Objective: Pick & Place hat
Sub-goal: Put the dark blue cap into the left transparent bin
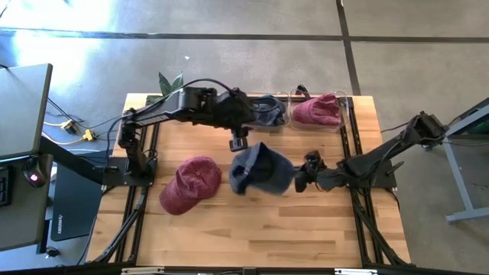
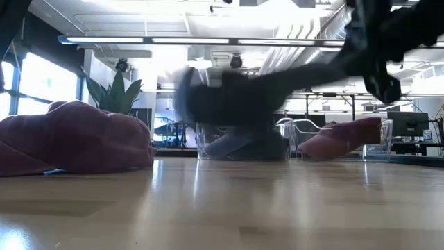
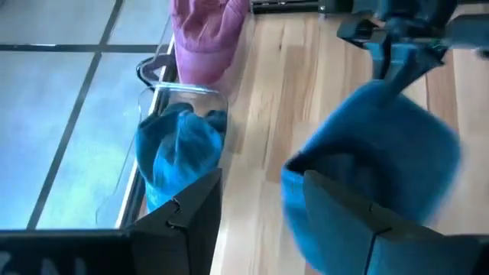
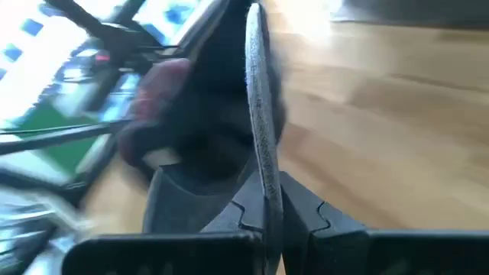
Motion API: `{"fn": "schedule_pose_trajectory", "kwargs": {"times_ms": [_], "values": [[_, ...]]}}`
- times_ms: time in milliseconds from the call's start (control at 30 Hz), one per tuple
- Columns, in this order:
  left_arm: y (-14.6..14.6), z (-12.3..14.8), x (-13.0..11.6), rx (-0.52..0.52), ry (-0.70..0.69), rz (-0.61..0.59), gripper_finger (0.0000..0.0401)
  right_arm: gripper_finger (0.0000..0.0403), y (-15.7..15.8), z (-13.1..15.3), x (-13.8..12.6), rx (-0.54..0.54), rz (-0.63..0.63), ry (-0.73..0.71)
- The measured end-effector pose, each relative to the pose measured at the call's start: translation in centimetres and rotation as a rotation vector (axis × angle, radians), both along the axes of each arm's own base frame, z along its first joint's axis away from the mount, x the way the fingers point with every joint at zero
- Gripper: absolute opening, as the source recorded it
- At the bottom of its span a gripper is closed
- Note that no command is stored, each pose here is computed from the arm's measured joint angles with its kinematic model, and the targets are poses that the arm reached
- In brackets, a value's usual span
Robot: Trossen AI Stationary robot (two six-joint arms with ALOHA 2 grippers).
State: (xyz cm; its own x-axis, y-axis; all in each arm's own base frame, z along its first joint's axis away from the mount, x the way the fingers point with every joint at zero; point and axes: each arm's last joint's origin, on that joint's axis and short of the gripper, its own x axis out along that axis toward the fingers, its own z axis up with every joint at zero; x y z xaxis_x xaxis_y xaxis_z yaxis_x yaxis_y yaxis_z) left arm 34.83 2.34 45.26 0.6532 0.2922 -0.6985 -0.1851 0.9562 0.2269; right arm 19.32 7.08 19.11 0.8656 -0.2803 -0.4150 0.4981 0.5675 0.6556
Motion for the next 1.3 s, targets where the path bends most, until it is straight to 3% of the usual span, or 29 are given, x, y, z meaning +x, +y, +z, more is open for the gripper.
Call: {"fn": "schedule_pose_trajectory", "kwargs": {"times_ms": [233, 367, 467, 600, 767, 933, 1300], "values": [[-0.3, 0.8, -1.7, -0.039, -0.002, 0.038, 0.0166, 0.0006, 0.5, -0.7, 0.8, -0.023, 0.000, 0.000], [-1.0, 1.0, -2.3, -0.146, 0.002, -0.038, 0.0165, 0.0006, 0.5, 0.2, 1.3, -0.092, -0.047, -0.087], [-2.2, 0.8, -2.1, -0.218, 0.009, -0.113, 0.0164, 0.0006, 0.4, 1.2, 1.4, -0.153, -0.115, -0.167], [-3.8, -0.7, -0.5, -0.245, -0.033, -0.120, 0.0138, 0.0006, 0.2, 2.6, 1.5, -0.210, -0.235, -0.270], [-4.5, -2.0, 1.0, -0.260, -0.121, 0.024, 0.0074, 0.0008, 0.0, 4.2, 1.5, -0.266, -0.323, -0.351], [-3.4, -3.5, 1.6, -0.158, -0.137, 0.220, 0.0008, 0.0007, 0.0, 5.4, 1.4, -0.356, -0.305, -0.379], [1.2, -6.6, 3.4, -0.211, -0.123, 0.311, 0.0003, 0.0008, 0.3, 7.4, 1.7, -0.538, -0.192, -0.399]]}}
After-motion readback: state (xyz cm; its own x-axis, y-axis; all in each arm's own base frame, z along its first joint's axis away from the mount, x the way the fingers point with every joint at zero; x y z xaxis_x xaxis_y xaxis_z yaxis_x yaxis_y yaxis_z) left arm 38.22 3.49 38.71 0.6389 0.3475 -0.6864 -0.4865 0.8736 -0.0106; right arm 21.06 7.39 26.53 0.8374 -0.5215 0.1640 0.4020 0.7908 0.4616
